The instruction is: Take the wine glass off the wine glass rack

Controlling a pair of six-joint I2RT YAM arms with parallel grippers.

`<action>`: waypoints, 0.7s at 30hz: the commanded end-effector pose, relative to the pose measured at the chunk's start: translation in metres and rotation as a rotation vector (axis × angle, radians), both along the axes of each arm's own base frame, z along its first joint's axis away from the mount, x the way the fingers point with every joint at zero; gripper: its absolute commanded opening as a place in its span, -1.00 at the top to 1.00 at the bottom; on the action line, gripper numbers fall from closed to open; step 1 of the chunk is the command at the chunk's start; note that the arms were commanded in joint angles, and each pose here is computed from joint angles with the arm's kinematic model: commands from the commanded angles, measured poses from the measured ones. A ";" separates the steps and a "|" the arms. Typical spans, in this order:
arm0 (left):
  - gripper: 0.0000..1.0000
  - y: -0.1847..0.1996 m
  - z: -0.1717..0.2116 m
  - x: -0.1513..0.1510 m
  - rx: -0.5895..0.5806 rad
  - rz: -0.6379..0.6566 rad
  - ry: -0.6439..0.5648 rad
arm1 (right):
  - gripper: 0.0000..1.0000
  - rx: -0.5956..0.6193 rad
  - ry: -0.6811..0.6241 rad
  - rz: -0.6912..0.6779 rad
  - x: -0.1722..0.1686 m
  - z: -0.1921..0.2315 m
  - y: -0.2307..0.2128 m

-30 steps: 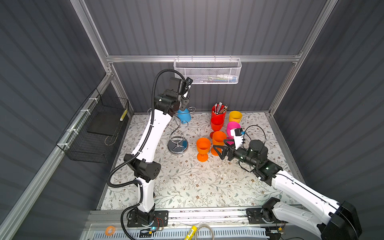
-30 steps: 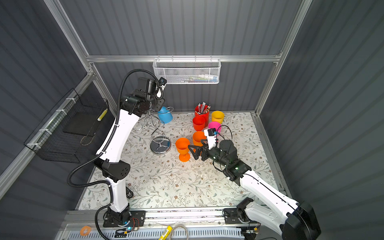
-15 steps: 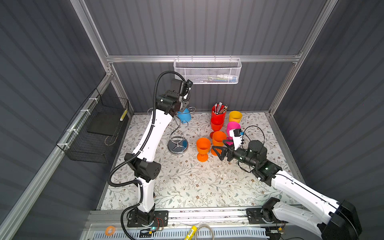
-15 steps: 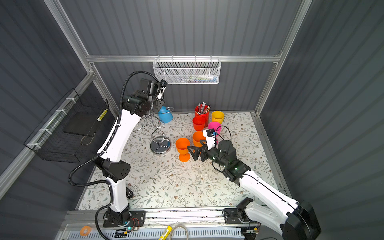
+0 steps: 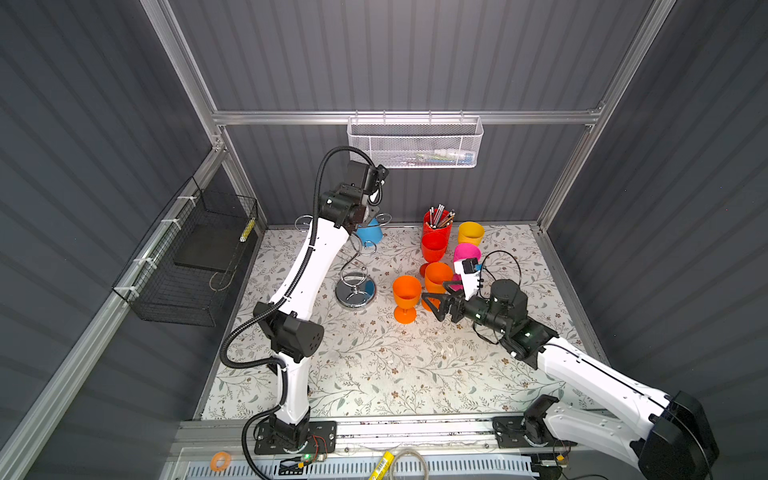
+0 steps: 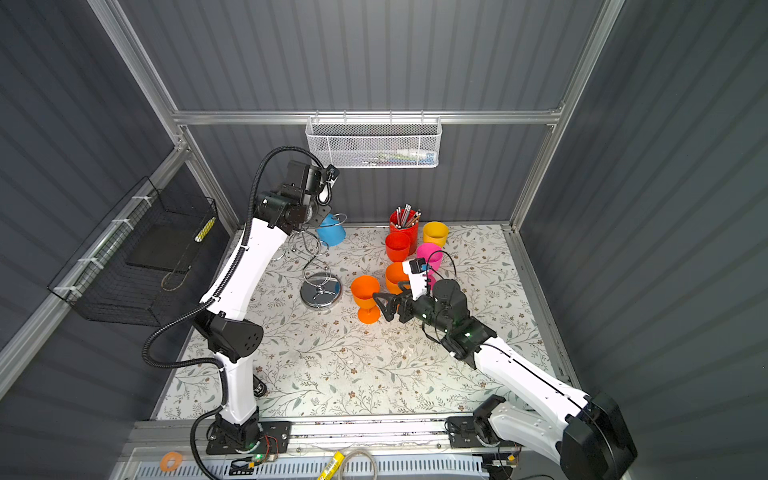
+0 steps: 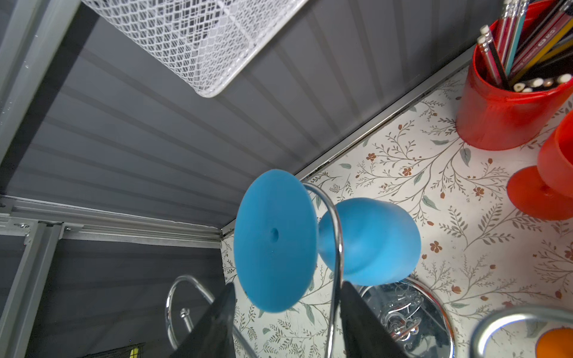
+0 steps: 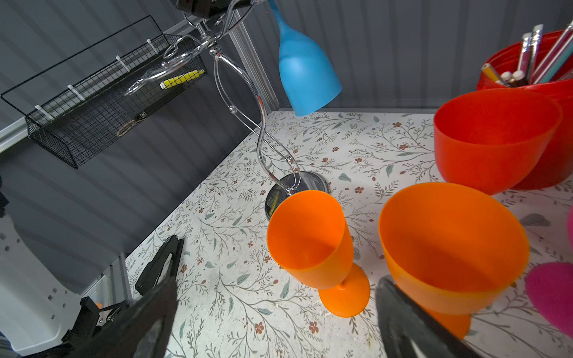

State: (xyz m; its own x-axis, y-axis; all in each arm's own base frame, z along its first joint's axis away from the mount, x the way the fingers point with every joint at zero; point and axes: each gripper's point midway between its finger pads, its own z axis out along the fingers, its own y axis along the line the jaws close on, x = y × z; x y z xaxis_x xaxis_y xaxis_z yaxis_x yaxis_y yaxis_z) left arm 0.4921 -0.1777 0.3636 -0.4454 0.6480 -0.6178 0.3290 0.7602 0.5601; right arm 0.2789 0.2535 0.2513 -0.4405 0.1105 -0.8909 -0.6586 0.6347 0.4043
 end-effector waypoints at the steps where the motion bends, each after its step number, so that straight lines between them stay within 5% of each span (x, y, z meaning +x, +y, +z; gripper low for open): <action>1: -0.06 0.006 -0.003 0.007 0.035 0.017 -0.012 | -0.98 0.024 -0.044 0.002 0.004 0.017 0.005; 14: 0.40 0.010 0.005 0.018 0.048 0.058 -0.065 | -0.98 0.016 -0.049 0.003 0.006 0.018 0.006; 21: 0.49 0.010 0.009 0.016 0.041 0.056 -0.074 | -0.99 0.017 -0.045 0.004 0.007 0.018 0.008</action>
